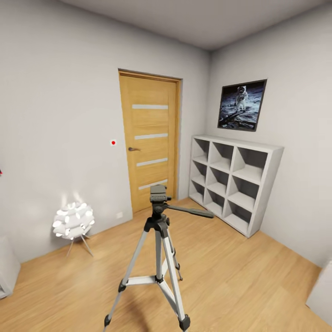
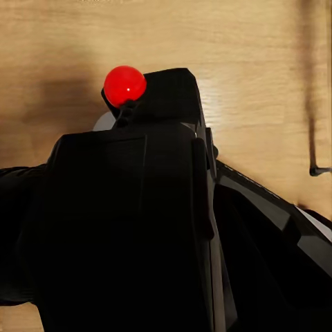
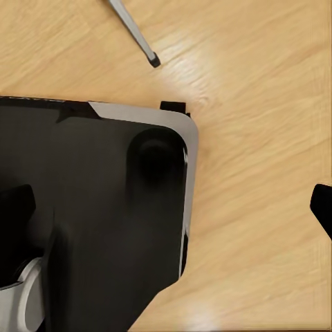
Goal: Attach the digital camera to the camera tripod in the bedroom.
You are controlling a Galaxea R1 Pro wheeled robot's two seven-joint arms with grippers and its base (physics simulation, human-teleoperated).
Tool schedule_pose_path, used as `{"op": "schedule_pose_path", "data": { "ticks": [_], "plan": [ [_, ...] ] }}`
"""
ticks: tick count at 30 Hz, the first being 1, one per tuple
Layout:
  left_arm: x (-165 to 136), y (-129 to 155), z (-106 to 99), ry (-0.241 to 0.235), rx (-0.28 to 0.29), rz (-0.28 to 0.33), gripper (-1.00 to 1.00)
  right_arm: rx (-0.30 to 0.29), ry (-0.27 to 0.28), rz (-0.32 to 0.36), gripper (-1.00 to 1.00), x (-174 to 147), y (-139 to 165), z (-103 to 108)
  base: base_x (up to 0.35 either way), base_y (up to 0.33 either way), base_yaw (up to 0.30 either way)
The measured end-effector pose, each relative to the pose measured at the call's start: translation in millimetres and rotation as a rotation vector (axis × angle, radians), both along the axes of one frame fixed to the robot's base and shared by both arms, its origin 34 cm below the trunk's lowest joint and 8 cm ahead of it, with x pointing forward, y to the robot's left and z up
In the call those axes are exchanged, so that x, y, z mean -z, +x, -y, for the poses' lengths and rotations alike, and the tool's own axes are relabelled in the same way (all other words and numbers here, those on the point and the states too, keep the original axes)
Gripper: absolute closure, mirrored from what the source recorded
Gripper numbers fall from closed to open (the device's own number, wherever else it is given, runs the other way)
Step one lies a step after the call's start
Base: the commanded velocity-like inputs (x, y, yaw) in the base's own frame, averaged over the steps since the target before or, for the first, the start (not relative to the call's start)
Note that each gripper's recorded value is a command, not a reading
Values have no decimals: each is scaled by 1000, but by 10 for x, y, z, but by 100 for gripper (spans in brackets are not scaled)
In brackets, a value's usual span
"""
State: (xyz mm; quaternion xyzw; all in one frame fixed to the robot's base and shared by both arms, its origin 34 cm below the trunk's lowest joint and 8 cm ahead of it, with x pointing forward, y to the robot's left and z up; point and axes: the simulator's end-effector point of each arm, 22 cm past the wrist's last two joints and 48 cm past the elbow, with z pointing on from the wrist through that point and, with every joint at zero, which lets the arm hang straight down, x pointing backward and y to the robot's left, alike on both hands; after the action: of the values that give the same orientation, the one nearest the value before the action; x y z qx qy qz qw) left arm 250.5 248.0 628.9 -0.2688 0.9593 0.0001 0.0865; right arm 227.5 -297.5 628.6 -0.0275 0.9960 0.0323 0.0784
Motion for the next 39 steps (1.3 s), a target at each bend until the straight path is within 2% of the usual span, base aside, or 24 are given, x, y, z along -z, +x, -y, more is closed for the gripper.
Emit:
{"op": "schedule_pose_path", "data": {
  "ticks": [18,39],
  "plan": [
    [0,1,-12,2,-1,1,100,-2,0,0,-100,0,1,0,0,0,-235],
    [9,-24,-14,2,-4,-6,100,-9,-4,-7,-100,7,-26,22,0,0,-22]
  ]
}}
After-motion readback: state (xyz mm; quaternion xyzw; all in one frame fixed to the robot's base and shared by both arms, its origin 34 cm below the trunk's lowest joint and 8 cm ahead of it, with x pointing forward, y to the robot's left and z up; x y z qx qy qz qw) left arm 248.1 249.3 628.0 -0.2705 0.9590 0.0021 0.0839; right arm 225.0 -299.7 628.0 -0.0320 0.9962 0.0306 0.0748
